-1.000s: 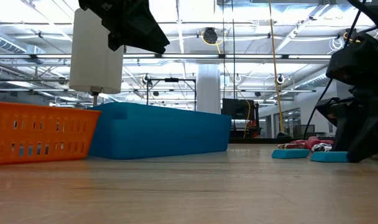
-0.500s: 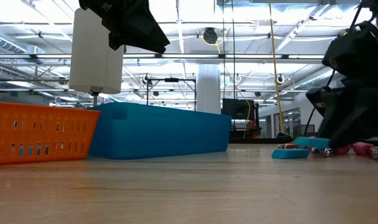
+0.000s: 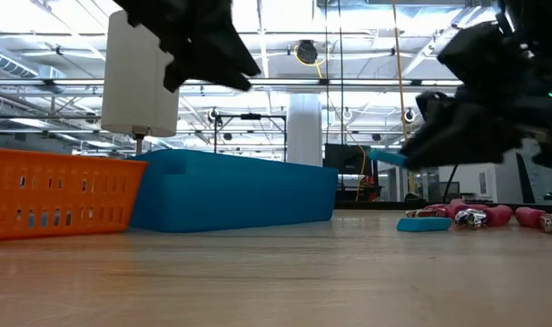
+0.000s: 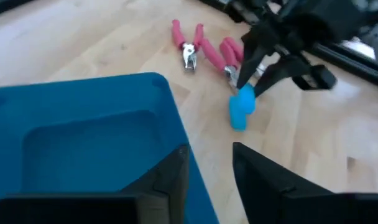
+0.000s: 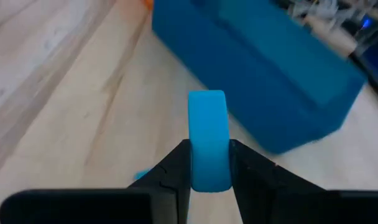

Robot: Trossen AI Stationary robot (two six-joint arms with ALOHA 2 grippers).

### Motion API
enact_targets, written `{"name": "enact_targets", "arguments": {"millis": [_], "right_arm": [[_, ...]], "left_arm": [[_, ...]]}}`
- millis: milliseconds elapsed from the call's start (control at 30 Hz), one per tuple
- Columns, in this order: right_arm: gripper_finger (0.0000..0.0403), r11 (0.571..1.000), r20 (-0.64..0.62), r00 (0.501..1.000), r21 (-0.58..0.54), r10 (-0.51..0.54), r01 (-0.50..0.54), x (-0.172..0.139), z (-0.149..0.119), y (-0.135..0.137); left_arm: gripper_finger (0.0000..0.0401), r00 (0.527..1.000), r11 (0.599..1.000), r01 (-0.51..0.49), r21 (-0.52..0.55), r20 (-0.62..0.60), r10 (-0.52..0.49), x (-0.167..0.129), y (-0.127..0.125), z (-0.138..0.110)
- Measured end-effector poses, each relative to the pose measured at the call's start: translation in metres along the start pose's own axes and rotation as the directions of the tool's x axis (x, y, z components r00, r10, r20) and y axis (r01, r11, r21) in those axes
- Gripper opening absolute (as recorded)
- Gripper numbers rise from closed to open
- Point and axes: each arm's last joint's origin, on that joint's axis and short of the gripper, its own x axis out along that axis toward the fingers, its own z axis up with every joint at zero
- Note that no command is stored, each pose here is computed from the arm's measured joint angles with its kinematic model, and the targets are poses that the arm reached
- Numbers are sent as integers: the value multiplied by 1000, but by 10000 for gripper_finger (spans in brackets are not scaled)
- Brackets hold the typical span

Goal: Pick & Place School Supplies
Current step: Put the blue eraser into the orange bin

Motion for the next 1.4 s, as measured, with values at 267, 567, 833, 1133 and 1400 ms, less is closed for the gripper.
{"name": "enact_targets", "arguments": {"millis": [267, 567, 833, 1133, 1400], "right_arm": [[86, 990, 116, 988, -83, -101, 111, 3, 14, -11], [86, 926, 188, 931, -159, -312, 343, -1, 26, -19], [86, 886, 250, 884, -150, -396, 439, -3, 36, -29], [86, 886, 245, 882, -136, -403, 443, -2, 35, -32], [86, 887, 245, 882, -133, -402, 442, -2, 35, -32]], "left_arm": [[244, 999, 996, -33, -81, -4, 33, 40, 17, -2], [305, 983, 978, 141, -156, 141, -119, 45, 21, 23], [303, 962, 966, 181, -186, 239, -134, 43, 17, 32], [303, 933, 949, 253, -186, 307, -189, 51, 11, 33], [290, 917, 926, 297, -232, 339, -209, 76, 17, 25]]}}
